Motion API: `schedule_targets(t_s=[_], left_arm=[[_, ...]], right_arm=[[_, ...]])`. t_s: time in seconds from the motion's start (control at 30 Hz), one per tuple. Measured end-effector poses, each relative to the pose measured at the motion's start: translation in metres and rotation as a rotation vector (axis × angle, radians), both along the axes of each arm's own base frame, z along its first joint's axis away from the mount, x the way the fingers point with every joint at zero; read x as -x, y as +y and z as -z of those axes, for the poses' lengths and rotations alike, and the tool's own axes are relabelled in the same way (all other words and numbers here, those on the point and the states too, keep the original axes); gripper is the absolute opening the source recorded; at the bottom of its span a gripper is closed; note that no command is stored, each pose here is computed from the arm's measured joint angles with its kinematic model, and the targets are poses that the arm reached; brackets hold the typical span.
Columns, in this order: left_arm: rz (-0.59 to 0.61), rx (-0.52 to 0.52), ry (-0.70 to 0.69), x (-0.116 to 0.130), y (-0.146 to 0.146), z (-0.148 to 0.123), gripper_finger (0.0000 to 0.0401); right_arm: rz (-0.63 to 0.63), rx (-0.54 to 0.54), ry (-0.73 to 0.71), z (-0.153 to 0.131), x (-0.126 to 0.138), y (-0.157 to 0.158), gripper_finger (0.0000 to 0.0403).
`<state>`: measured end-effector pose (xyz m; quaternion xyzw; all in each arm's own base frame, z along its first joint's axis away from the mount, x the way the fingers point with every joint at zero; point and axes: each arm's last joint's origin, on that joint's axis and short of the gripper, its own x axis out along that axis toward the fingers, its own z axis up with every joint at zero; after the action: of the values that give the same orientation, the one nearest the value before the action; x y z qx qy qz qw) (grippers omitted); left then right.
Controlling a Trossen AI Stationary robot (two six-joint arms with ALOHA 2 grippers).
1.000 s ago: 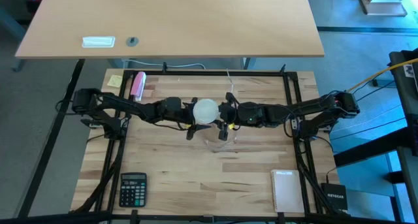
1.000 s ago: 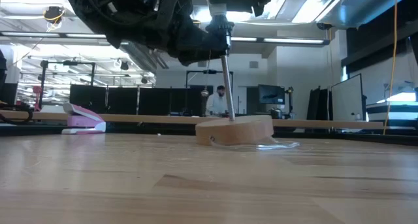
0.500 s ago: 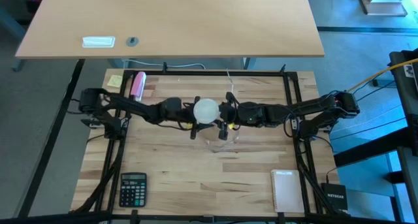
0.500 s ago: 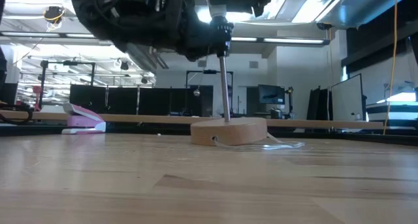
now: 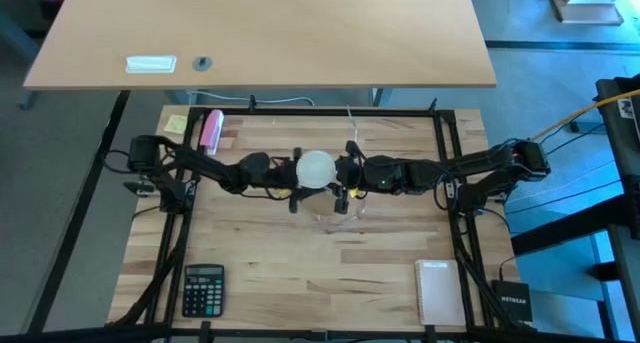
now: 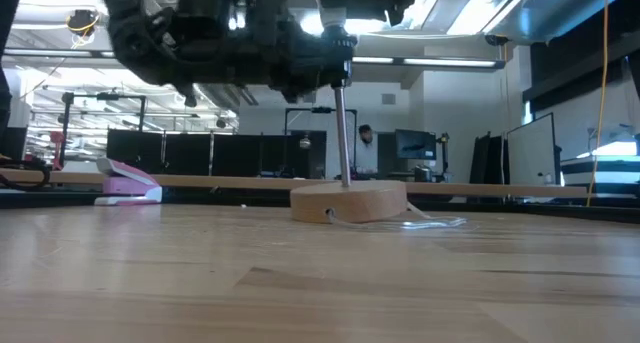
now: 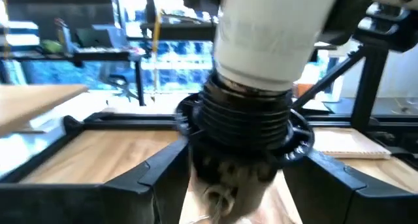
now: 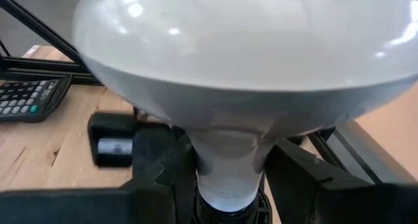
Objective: Screw lightbulb
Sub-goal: Insert the white lightbulb into the brown lamp
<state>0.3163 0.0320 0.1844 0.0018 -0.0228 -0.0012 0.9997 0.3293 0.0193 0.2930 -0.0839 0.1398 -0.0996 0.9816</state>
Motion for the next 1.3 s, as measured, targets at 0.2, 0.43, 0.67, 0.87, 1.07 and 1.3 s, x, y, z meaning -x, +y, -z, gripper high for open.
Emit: schedule_targets(t_s=[0.2, 0.43, 0.67, 0.87, 1.07, 1.3], left_arm=[[-0.026, -0.009, -0.037, 0.015, 0.001, 0.003, 0.0219], [-0.02, -0.063, -0.03, 0.003, -0.002, 0.006, 0.0219], [-0.019, -0.062, -0.019, 0.0, -0.002, 0.009, 0.0212], [-0.03, -0.087, -0.005, 0.0, -0.001, 0.01, 0.0139], [-0.03, -0.089, 0.005, -0.005, -0.001, 0.006, 0.0139], [-0.032, -0.044, 0.012, -0.004, -0.001, 0.003, 0.0139]], right_arm=[[0.0, 0.014, -0.003, 0.0, 0.0, 0.0, 0.0153], [0.0, 0.015, -0.003, 0.0, 0.0, 0.0, 0.0153], [-0.001, 0.015, -0.007, -0.001, 0.0, 0.0, 0.0153], [-0.002, 0.008, -0.009, -0.001, 0.0, 0.0, 0.0153], [0.004, 0.014, -0.01, -0.001, 0.0, 0.0, 0.0153], [0.003, 0.011, -0.038, -0.004, 0.0, 0.0, 0.0236]])
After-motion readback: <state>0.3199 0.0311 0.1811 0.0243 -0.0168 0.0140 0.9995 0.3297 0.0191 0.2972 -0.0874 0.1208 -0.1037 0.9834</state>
